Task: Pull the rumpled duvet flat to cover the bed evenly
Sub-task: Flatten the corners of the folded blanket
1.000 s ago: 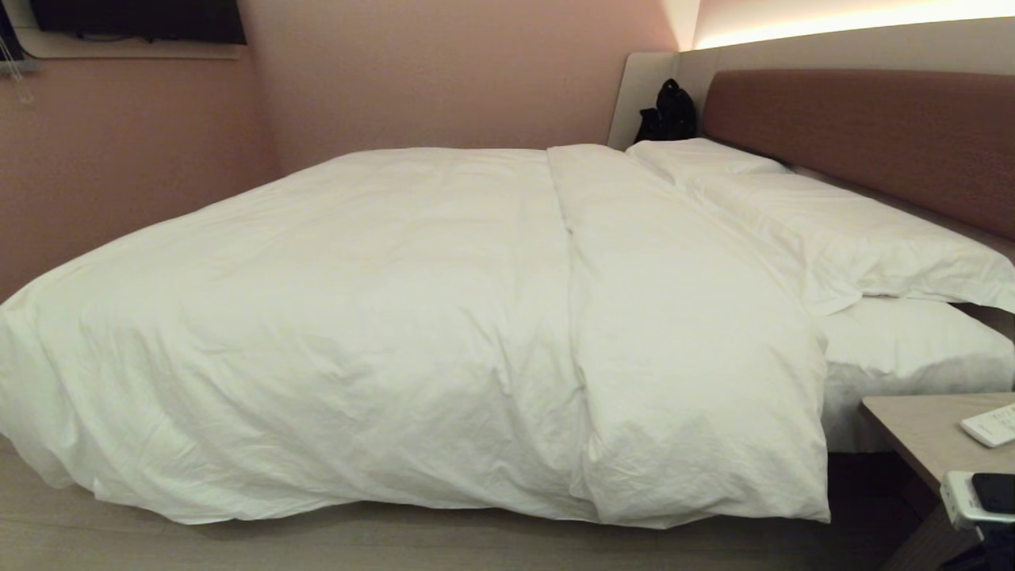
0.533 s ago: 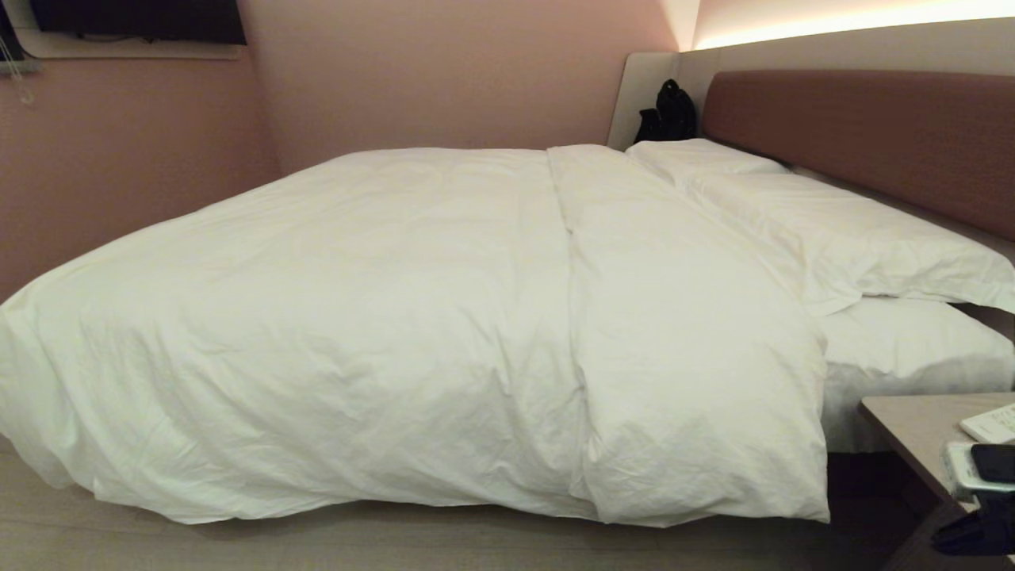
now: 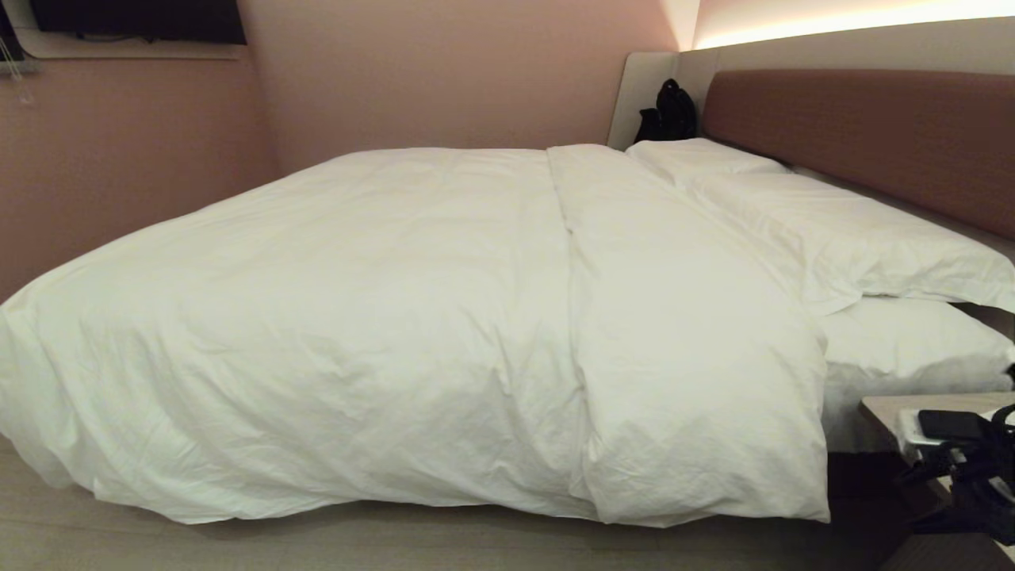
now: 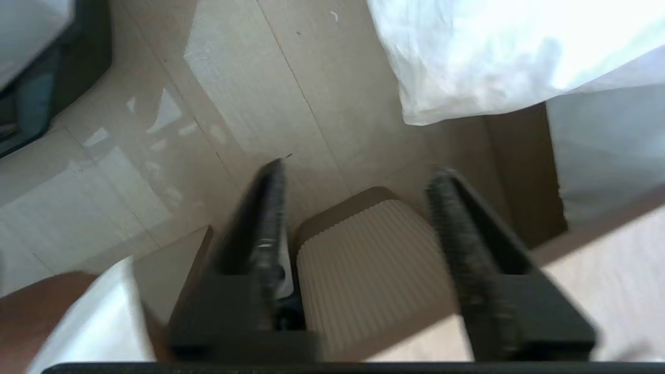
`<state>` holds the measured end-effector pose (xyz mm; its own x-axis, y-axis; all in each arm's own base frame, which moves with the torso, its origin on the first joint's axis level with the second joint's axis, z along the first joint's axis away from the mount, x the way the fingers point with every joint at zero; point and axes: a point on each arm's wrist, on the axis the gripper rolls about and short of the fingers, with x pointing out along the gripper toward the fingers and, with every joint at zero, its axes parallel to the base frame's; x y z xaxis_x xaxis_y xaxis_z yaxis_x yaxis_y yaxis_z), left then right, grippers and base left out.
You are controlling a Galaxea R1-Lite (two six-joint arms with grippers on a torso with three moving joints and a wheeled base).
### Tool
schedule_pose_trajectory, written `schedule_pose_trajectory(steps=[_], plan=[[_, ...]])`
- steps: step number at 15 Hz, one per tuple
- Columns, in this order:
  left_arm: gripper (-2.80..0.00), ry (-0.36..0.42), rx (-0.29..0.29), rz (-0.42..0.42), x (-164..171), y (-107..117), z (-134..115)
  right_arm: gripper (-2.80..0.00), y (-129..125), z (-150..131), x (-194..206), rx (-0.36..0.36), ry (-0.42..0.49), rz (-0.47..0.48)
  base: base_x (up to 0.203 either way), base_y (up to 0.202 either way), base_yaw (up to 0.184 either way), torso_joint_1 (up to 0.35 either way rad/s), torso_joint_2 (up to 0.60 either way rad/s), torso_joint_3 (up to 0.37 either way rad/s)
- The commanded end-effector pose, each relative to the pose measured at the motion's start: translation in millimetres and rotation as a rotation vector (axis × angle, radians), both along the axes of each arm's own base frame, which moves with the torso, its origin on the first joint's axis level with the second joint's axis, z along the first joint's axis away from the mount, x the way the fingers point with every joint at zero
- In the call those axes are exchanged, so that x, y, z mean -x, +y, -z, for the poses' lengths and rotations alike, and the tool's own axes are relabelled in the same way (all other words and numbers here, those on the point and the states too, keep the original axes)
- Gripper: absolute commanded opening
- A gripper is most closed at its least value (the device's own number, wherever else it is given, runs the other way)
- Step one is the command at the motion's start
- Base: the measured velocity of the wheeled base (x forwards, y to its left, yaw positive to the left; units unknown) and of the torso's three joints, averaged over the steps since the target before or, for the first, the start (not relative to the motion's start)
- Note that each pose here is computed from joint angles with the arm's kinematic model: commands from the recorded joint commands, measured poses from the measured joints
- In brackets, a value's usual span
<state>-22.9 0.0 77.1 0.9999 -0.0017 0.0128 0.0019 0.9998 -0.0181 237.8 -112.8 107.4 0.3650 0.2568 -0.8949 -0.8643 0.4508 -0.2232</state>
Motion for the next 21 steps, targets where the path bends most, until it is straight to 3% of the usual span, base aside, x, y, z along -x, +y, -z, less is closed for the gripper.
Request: schedule_pose_trajectory(steps=[1,7,15,21], plan=[[-2.8,-0.001,0.0,0.0,0.0,0.0,0.0,0.0,-9.5,23.0,-27.6,0.041,-0.085,-0.011,0.0,0.0,0.0,0.0,0.0,0.0],[-2.8,0.0,0.0,0.0,0.0,0.0,0.2,0.0,0.6,68.4,-64.4,0.114,-0.091,-0.06,0.0,0.0,0.0,0.0,0.0,0.0],[-2.8,-0.001,0.0,0.0,0.0,0.0,0.0,0.0,29.7,94.9,-82.9,0.157,-0.043,-0.147,0.0,0.0,0.0,0.0,0.0,0.0],[-2.8,-0.001,0.0,0.0,0.0,0.0,0.0,0.0,28.1,119.2,-97.2,0.161,0.002,-0.153,0.0,0.0,0.0,0.0,0.0,0.0]])
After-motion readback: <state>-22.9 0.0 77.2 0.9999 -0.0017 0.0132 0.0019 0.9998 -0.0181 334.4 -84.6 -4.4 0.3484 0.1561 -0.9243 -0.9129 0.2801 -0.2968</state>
